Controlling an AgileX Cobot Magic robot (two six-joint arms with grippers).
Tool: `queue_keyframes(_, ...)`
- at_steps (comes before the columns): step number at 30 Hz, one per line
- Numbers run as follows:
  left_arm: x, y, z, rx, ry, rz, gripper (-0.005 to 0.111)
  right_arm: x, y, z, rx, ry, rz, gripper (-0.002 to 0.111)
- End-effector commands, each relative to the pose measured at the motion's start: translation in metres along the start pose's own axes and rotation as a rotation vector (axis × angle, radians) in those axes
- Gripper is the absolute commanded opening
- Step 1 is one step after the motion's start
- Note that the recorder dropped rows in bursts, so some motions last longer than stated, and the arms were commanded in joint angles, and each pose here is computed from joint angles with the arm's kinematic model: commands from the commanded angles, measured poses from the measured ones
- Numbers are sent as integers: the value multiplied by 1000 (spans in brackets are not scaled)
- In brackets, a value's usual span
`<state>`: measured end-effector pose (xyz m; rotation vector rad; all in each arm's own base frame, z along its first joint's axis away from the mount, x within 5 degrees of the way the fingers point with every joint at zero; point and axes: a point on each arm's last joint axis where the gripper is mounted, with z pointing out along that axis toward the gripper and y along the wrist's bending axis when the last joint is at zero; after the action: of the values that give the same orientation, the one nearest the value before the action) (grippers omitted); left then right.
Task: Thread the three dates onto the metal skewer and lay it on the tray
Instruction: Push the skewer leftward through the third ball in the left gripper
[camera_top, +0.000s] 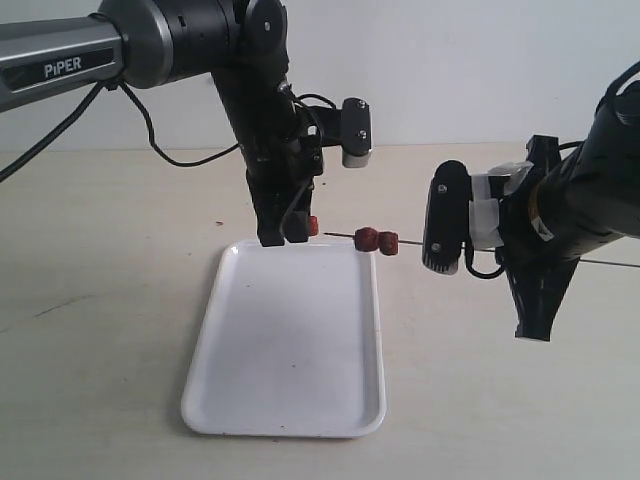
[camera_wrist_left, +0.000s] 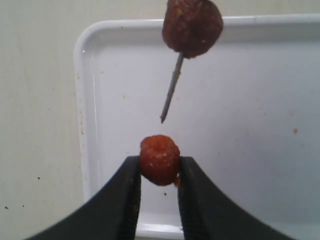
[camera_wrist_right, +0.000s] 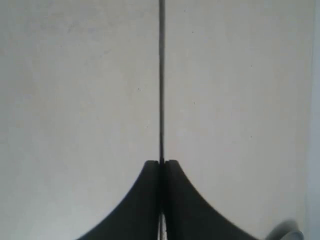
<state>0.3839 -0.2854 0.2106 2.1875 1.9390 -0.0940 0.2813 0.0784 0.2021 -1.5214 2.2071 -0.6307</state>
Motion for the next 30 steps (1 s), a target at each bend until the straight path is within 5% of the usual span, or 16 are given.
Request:
queue_keyframes(1, -1, -1, -5, -2, -11, 1, 27, -1, -5, -1, 31, -15, 16, 0)
queue_keyframes(30, -1, -1, -5, -2, -11, 20, 27, -9, -7, -1, 57, -103, -42, 0)
